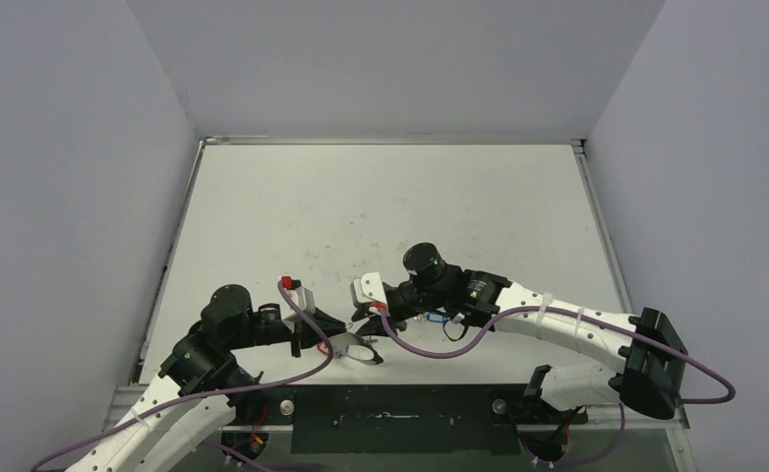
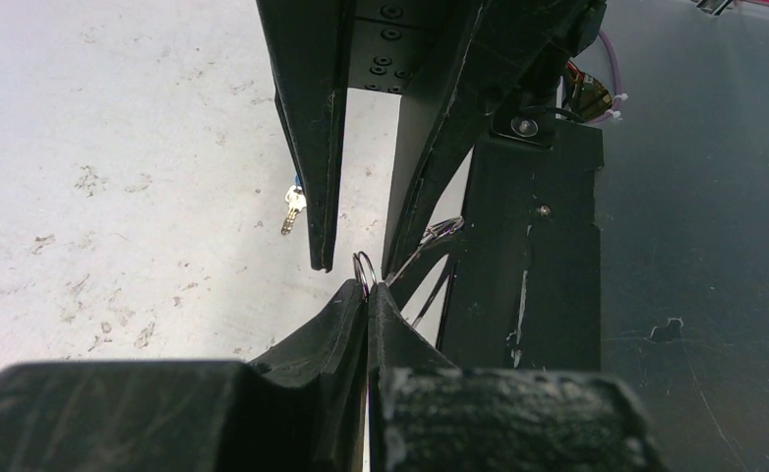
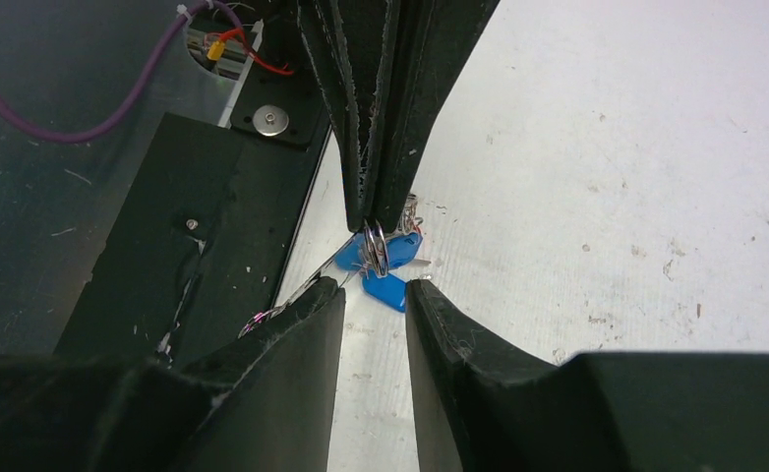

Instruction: Put the keys on the keyring

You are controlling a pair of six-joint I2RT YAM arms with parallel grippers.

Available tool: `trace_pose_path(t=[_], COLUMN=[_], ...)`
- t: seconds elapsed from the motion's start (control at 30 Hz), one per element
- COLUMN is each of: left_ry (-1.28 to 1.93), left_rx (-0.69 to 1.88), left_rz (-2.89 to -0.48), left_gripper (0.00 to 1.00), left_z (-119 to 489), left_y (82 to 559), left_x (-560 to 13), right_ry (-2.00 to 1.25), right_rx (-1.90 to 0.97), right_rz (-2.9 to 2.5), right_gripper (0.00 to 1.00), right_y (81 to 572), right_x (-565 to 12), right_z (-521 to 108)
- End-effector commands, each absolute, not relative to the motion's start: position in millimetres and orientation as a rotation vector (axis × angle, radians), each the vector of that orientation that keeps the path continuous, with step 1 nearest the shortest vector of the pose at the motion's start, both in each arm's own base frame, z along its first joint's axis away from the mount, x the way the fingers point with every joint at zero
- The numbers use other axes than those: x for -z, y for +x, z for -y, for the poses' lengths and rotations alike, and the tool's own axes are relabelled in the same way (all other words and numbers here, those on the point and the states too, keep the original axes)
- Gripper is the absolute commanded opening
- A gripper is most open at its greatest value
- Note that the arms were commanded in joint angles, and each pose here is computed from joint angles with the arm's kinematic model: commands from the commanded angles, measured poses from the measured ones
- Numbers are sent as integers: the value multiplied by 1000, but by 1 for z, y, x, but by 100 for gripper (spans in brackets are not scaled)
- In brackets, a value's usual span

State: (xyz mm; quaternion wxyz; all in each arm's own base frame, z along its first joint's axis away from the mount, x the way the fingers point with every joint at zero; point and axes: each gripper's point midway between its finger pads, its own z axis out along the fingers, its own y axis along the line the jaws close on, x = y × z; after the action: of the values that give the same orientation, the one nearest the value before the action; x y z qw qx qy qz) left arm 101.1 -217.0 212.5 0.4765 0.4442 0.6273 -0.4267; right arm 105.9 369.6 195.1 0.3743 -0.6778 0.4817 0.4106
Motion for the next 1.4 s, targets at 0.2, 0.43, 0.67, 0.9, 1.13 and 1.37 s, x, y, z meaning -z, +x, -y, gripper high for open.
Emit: trace_pose_path(t=[0.2,0.43,0.67,0.9,1.13,1.37], left_ry=[1086,1088,1089,1081,969,814], left_rx=[1071,1078,1081,1060,930,896], left_rz=[-1438,-1441,-1446,-1455,-1439,-1339], left_gripper=[0,0,0,0,29,39], left_z=[222,223,223,222,205,190], left_y=[100,99,100,102,115,118], left_x=[-238,-237,-235,-234,-244,-250], right_ry=[-1661,-1639,-1641,-1621,-1422,-1235], right_rx=[-1065,-1068,-1088,-1109,-1160,-1245], right_rz=[-1095,-1090,-1085,-1102,-1162,-1167], right_gripper=[33,25,6,0,0,0], right_y=[109,110,109,107,116,115], right_x=[-241,-247,-246,-246,-258,-268], right_z=[-384,-386,-389,-388,-393,-389])
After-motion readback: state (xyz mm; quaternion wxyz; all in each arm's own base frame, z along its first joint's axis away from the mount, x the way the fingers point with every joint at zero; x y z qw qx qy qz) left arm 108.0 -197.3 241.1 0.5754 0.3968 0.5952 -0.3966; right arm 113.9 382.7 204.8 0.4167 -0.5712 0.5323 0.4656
